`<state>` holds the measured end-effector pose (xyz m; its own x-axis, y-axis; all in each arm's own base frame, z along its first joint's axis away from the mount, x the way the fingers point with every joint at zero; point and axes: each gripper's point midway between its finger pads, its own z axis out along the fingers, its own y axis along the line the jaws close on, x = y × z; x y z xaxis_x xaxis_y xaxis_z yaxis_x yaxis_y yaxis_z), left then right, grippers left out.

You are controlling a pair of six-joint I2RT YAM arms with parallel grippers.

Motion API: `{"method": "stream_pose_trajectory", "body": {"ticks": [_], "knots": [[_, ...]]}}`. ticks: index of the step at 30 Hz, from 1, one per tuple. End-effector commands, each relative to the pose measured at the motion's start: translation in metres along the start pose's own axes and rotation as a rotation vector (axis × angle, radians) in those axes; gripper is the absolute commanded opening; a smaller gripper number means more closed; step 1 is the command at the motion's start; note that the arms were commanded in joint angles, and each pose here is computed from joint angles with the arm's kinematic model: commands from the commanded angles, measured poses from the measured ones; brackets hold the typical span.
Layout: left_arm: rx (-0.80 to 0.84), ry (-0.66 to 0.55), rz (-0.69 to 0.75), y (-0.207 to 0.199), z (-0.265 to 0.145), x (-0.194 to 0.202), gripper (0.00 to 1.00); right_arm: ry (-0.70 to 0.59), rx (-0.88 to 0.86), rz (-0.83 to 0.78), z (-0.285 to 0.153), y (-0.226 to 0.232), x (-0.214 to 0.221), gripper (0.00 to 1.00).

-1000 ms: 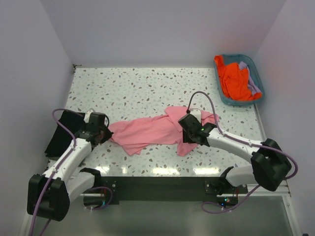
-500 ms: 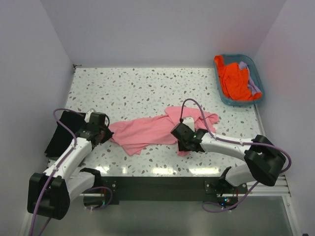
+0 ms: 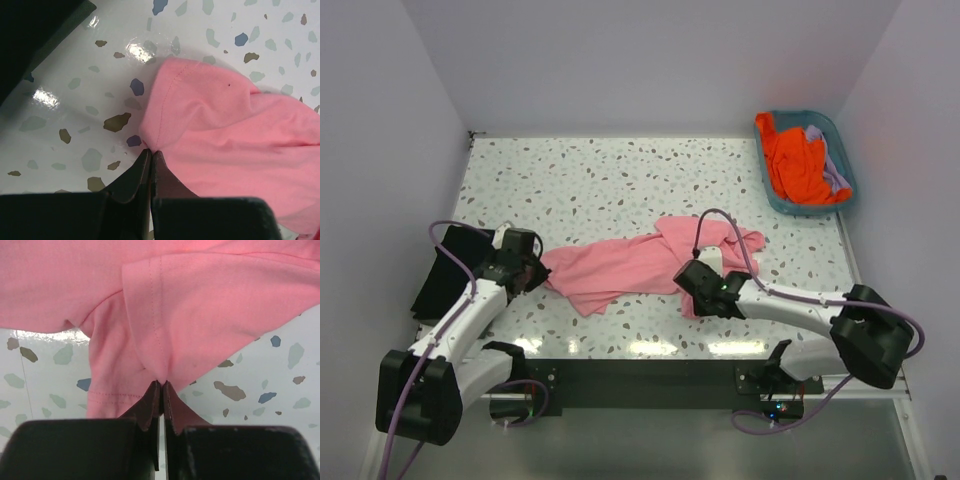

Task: Fold and stack the t-shirts
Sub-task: Flatten the tshirt out

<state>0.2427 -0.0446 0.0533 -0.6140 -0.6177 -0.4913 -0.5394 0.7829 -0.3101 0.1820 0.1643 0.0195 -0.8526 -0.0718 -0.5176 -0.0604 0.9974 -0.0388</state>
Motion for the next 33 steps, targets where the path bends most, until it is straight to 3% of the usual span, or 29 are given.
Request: {"method": "stream_pose_trajectory", "body": {"ticks": [1, 4, 12, 23, 29, 33], "knots": [[0.014, -0.028, 0.015, -0.002, -0.001, -0.008, 0.0, -0.063, 0.007, 0.048, -0.012, -0.005, -0.013, 0.0], [0.02, -0.035, 0.026, -0.005, -0.004, -0.012, 0.0, -0.127, 0.021, 0.064, -0.034, -0.014, -0.034, 0.0], [0.084, -0.075, 0.073, -0.024, -0.024, -0.033, 0.0, -0.452, 0.044, 0.149, -0.141, -0.051, -0.129, 0.0], [0.131, -0.047, 0.07, -0.028, -0.033, -0.026, 0.0, -0.582, 0.059, 0.21, -0.191, -0.081, -0.153, 0.0], [0.213, -0.205, 0.102, -0.052, -0.092, -0.075, 0.0, -0.72, 0.033, 0.255, -0.255, -0.102, -0.189, 0.0], [0.388, -0.391, 0.105, -0.088, -0.178, -0.129, 0.0, -0.865, -0.072, 0.31, -0.329, -0.116, -0.224, 0.0]]}}
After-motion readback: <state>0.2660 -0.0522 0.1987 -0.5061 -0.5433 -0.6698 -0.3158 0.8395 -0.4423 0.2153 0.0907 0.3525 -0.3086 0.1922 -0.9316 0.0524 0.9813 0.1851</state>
